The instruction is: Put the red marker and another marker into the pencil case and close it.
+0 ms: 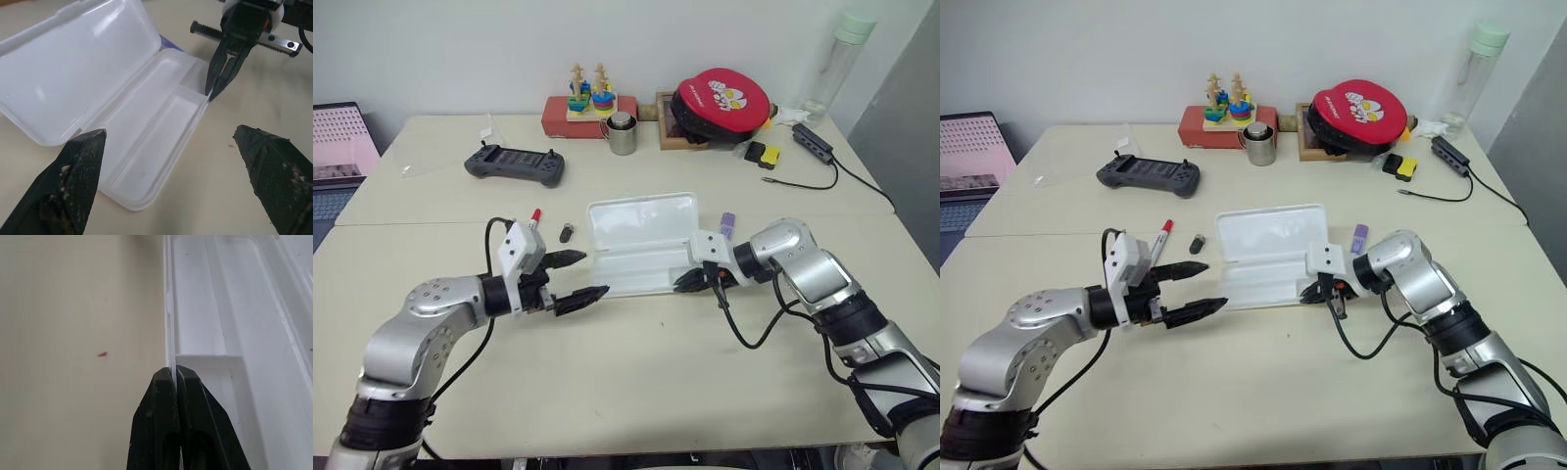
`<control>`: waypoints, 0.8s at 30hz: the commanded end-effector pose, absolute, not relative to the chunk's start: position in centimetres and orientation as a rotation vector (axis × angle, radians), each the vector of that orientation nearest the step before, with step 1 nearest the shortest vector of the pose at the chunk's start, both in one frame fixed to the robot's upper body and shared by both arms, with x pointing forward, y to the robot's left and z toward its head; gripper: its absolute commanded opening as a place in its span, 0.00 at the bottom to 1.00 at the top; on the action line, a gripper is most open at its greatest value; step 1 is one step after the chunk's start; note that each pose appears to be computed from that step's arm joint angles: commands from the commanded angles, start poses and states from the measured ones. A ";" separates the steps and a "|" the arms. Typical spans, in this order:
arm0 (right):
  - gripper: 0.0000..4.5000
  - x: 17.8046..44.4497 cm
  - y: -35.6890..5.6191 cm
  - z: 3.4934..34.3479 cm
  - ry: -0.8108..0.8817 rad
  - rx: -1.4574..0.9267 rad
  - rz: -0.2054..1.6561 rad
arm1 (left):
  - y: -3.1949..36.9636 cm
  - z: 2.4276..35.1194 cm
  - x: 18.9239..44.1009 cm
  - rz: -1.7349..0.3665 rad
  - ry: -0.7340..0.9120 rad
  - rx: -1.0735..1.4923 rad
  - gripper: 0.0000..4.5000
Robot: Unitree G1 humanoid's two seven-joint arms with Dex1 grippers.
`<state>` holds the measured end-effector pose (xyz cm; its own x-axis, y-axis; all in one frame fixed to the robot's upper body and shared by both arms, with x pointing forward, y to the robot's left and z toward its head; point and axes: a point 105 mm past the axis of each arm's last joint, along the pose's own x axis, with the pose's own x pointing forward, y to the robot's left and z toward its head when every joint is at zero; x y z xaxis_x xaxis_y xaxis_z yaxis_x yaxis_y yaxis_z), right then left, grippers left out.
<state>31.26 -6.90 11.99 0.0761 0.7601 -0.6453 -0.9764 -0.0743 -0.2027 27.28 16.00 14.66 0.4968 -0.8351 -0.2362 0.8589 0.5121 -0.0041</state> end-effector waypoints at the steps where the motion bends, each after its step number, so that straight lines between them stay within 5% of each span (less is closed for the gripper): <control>1: 0.01 29.9 -5.6 12.2 0.354 -0.751 1.524 | 15.8 16.0 26.7 -1.038 0.178 0.141 1.00; 10: 0.01 29.2 -4.4 10.9 0.414 -0.689 1.467 | 16.5 16.8 27.2 -0.995 0.164 0.123 1.00; 18: 0.40 28.7 -3.8 13.3 0.321 -0.606 1.467 | 18.7 20.3 29.2 -0.813 0.030 -0.037 1.00; 24: 0.70 29.5 -3.8 18.6 0.148 -0.481 1.436 | 24.3 23.2 31.6 -0.512 -0.119 -0.239 1.00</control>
